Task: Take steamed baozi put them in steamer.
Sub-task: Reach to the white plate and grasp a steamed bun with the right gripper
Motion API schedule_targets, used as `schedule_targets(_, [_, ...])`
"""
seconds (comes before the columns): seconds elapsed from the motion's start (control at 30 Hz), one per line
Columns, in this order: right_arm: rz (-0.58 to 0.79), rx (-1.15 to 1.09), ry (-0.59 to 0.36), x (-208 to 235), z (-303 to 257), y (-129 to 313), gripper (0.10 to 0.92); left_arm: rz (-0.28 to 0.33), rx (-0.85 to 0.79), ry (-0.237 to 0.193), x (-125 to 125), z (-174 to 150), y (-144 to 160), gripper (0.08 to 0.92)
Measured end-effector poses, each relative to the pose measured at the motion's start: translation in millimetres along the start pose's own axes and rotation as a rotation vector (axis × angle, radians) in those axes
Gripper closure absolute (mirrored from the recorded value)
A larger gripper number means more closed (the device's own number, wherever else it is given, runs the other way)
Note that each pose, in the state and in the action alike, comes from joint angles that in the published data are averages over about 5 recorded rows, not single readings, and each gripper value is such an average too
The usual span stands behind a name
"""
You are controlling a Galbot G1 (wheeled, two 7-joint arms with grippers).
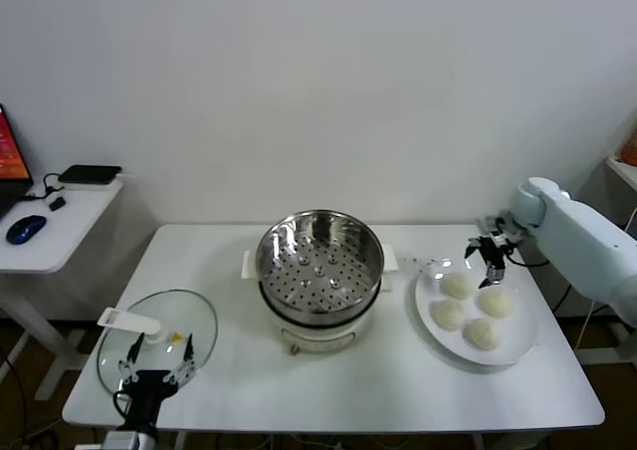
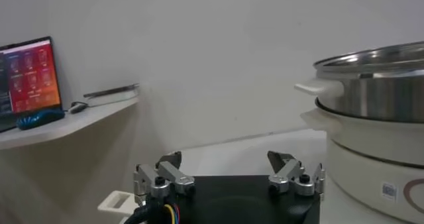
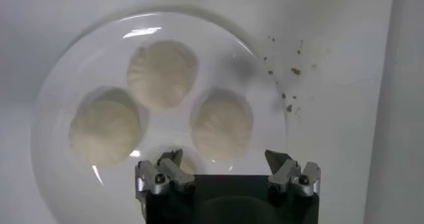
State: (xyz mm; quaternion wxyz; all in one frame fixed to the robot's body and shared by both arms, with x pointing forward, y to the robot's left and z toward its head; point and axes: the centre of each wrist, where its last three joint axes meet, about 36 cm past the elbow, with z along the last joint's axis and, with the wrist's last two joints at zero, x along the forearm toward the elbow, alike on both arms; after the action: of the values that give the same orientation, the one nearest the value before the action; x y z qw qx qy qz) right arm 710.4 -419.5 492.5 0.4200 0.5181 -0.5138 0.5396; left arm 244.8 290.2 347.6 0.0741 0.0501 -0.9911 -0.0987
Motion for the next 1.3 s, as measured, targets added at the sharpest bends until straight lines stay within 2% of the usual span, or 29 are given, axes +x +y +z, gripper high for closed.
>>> schedule_targets(0.37, [-0.012,-0.010,-0.012,-29.7,-4.7,-0.6,0.200,-0.005,-0.004,0.005,-0.8,1.2,2.4,0.177])
schedule_targets(1.03, [0.001,-0.018,-0.019,-45.7,-7.9,-1.8,0.200,-0.006,-0.005,0.010,0.8,3.8,3.1,0.177])
schedule_targets(1.3, [0.003,-0.024,-0.016,-46.0,-4.4,-0.9,0.301,-0.007,-0.005,0.012,1.8,4.4,3.9,0.177])
